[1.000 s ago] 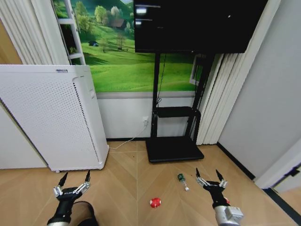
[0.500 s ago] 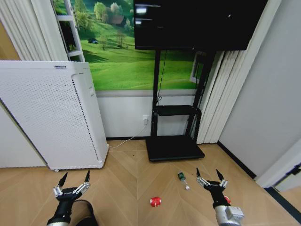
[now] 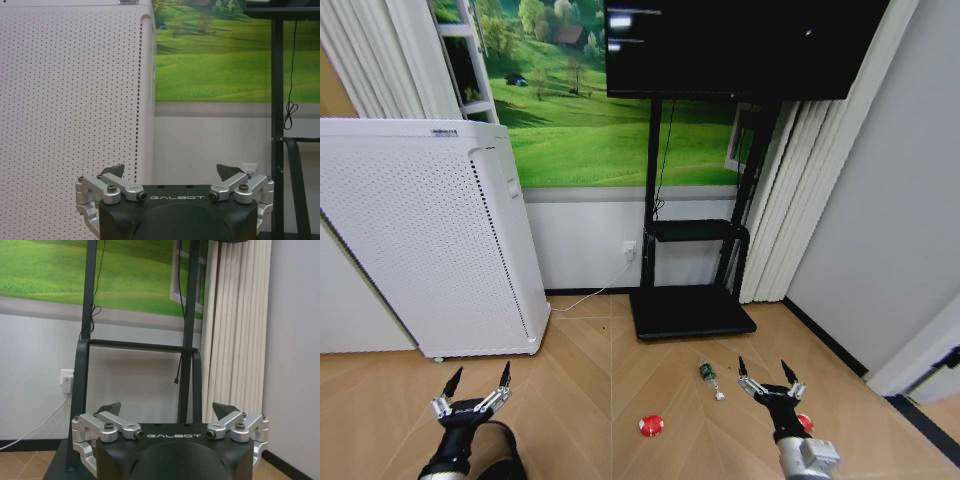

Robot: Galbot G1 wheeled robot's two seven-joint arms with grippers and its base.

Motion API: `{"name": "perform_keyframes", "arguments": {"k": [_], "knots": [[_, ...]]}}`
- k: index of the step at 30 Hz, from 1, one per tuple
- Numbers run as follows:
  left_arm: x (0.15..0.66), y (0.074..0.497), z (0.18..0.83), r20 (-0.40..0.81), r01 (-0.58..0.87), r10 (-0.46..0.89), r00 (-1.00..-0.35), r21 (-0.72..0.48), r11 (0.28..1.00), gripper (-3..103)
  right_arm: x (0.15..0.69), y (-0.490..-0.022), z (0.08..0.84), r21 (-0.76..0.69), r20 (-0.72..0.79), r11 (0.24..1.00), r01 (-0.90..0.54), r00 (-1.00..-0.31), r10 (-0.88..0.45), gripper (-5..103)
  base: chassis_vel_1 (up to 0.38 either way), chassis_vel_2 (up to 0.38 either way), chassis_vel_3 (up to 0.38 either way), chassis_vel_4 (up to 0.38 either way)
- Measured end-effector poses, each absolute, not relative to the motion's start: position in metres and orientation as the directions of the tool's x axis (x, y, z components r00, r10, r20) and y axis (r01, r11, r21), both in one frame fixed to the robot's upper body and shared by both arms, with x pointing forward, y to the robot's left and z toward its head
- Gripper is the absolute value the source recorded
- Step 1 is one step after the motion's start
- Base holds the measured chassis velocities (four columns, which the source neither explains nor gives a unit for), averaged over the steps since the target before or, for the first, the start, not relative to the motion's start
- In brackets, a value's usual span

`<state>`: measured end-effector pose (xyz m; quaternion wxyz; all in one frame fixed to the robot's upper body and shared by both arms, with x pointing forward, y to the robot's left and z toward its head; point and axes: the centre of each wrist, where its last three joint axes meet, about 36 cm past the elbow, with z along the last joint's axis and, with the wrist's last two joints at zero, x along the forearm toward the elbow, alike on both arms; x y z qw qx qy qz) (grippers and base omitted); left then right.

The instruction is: Pick up the trash bin and place the garbage on the floor into it.

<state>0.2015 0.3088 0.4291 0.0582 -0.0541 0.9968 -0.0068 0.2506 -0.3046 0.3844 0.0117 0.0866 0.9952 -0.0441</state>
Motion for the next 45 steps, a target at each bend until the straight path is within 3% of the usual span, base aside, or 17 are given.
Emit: {"name": "perform_keyframes", "arguments": {"k": [20,23,24,25,26,27,28,29,30,31,33,35,38,40,43,45], "knots": [[0.202,0.31,0.429,-0.104,-0.177,-0.174,-0.979,0.023,0.984,100,0.253,-0.305,0.382,-0.084,-0.028,0.982,0.17,-0.985,0.168,100,0.0,0.0,0.0,0.0],[0.197,0.31,0.443,0.005,-0.261,-0.261,-0.965,-0.001,0.965,100,0.256,-0.306,0.38,-0.08,-0.028,0.982,0.17,-0.985,0.169,100,0.0,0.0,0.0,0.0],[0.184,0.31,0.459,0.17,-0.32,-0.305,-0.937,-0.064,0.945,100,0.26,-0.308,0.377,-0.075,-0.026,0.982,0.174,-0.985,0.172,100,0.0,0.0,0.0,0.0],[0.184,0.31,0.459,0.17,-0.32,-0.305,-0.937,-0.064,0.945,100,0.26,-0.308,0.377,-0.075,-0.026,0.982,0.174,-0.985,0.172,100,0.0,0.0,0.0,0.0],[0.169,0.31,0.464,0.305,-0.356,-0.303,-0.903,-0.138,0.924,100,0.262,-0.31,0.374,-0.069,-0.022,0.982,0.176,-0.984,0.175,100,0.0,0.0,0.0,0.0],[0.149,0.311,0.466,0.479,-0.44,-0.28,-0.832,-0.259,0.86,100,0.269,-0.312,0.368,-0.057,-0.019,0.982,0.182,-0.983,0.181,100,0.0,0.0,0.0,0.0],[0.149,0.311,0.466,0.479,-0.44,-0.28,-0.832,-0.259,0.86,100,0.269,-0.312,0.368,-0.057,-0.019,0.982,0.182,-0.983,0.181,100,0.0,0.0,0.0,0.0],[0.135,0.306,0.469,0.588,-0.543,-0.284,-0.757,-0.325,0.775,100,0.277,-0.312,0.363,-0.043,-0.019,0.982,0.182,-0.983,0.181,100,0.0,0.0,0.0,0.0],[0.135,0.306,0.469,0.588,-0.543,-0.284,-0.757,-0.325,0.775,100,0.277,-0.312,0.363,-0.043,-0.019,0.982,0.182,-0.983,0.181,100,0.0,0.0,0.0,0.0],[0.124,0.298,0.477,0.643,-0.608,-0.299,-0.705,-0.331,0.722,100,0.285,-0.312,0.361,-0.025,-0.024,0.983,0.181,-0.983,0.181,100,0.0,0.0,0.0,0.0],[0.12,0.294,0.482,0.651,-0.631,-0.318,-0.689,-0.322,0.706,100,0.289,-0.313,0.36,-0.017,-0.026,0.983,0.182,-0.983,0.182,100,0.0,0.0,0.0,0.0],[0.108,0.288,0.488,0.694,-0.698,-0.359,-0.624,-0.288,0.655,100,0.301,-0.315,0.354,0.012,-0.022,0.983,0.184,-0.983,0.184,100,0.0,0.0,0.0,0.0],[0.104,0.287,0.488,0.712,-0.718,-0.367,-0.599,-0.275,0.639,100,0.305,-0.316,0.352,0.024,-0.02,0.983,0.184,-0.983,0.185,100,0.0,0.0,0.0,0.0],[0.09,0.285,0.488,0.755,-0.769,-0.393,-0.526,-0.225,0.598,100,0.318,-0.317,0.345,0.059,-0.015,0.981,0.184,-0.983,0.185,100,0.0,0.0,0.0,0.0],[0.082,0.284,0.489,0.758,-0.779,-0.418,-0.5,-0.184,0.599,100,0.329,-0.32,0.339,0.087,-0.011,0.978,0.188,-0.982,0.19,100,0.0,0.0,0.0,0.0],[0.081,0.287,0.49,0.744,-0.763,-0.421,-0.518,-0.18,0.62,100,0.334,-0.322,0.334,0.1,-0.009,0.976,0.193,-0.981,0.195,100,0.0,0.0,0.0,0.0]]}}
